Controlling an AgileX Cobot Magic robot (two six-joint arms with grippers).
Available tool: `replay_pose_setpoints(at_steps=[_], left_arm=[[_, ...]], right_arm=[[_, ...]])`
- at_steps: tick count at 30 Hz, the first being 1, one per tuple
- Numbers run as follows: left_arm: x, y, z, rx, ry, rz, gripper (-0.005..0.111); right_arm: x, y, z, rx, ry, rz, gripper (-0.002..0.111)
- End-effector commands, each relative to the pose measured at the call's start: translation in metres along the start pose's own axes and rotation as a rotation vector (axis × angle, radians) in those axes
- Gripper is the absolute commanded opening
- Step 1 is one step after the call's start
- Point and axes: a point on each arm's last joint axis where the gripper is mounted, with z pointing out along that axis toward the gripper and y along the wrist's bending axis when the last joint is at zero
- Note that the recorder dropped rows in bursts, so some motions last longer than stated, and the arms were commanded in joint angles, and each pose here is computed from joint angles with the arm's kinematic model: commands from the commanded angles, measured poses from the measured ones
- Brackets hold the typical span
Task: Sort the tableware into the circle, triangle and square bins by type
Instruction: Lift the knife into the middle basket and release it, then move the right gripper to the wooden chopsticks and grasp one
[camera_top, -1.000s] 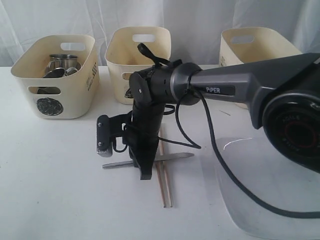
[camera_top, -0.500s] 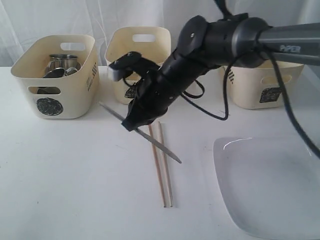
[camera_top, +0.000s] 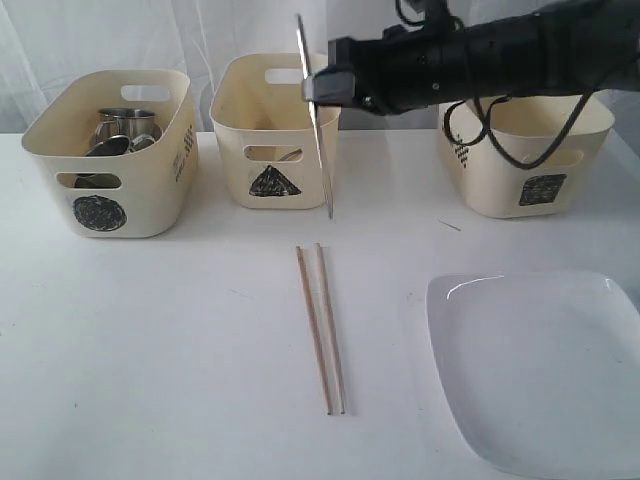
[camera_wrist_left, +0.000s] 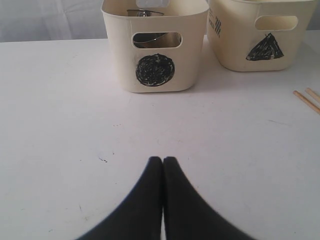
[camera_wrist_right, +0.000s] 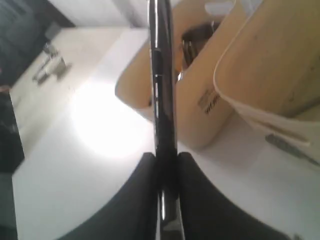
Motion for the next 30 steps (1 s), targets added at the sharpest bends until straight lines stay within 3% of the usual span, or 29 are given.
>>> replay_pose_setpoints(at_steps=[1, 8, 16, 26, 30], left_arm=[[0.001, 0.000, 0.000, 0.001, -0.001, -0.009, 0.000], [0.001, 0.000, 0.000, 0.001, -0.001, -0.009, 0.000], [0.001, 0.000, 0.000, 0.001, -0.001, -0.009, 0.000], [0.001, 0.000, 0.000, 0.001, -0.001, -0.009, 0.000], [0.001, 0.000, 0.000, 0.001, -0.001, -0.009, 0.000]], right_arm=[[-0.024, -0.010, -0.016, 0.000, -0.232, 0.067, 0.000], [-0.042, -0.038, -0.001, 0.099, -0.289, 0.079, 0.000], [-0.061, -0.073, 0.035, 0.104, -0.337, 0.093, 0.000], [-0.078, -0.092, 0.089, 0.076, -0.428, 0.079, 0.000], [-0.069, -0.100, 0.104, 0.064, -0.414, 0.077, 0.011]])
